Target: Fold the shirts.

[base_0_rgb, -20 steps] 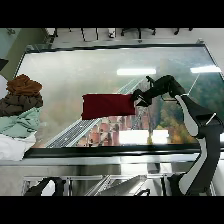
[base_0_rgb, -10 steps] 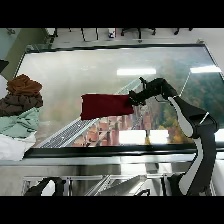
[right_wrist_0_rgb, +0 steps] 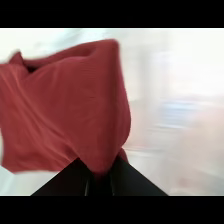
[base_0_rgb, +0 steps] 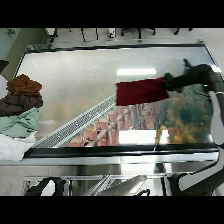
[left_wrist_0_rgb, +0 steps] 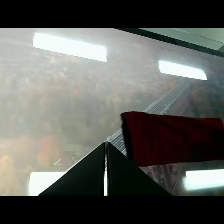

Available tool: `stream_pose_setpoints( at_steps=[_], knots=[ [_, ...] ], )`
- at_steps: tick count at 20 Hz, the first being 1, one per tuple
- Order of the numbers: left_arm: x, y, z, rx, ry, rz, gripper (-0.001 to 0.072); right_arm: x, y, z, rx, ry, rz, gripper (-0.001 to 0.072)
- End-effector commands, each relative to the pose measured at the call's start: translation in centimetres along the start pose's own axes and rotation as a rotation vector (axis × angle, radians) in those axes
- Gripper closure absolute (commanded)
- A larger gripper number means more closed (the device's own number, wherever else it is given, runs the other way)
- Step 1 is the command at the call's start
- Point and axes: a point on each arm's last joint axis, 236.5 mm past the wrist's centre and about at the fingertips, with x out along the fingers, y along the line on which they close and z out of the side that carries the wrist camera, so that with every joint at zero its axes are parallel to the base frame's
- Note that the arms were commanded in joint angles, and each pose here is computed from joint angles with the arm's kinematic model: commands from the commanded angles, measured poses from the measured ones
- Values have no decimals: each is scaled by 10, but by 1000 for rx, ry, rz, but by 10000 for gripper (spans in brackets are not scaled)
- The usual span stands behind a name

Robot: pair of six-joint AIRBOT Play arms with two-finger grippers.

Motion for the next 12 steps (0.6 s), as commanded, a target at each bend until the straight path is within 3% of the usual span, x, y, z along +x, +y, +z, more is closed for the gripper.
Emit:
stream_pose_setpoints(
  at_steps=[1,6,9,12],
  knots=[
    [0,0,0,2,-1,1,691,-105,-132,9,231,-151,-250,691],
    [0,0,0,2,-1,1,691,-183,-265,-79,567,-290,-353,689],
    [0,0,0,2,-1,1,692,-155,-294,-140,688,-202,-352,689],
    [0,0,0,2,0,0,692,-123,-287,-156,769,-249,-283,689]
  ],
)
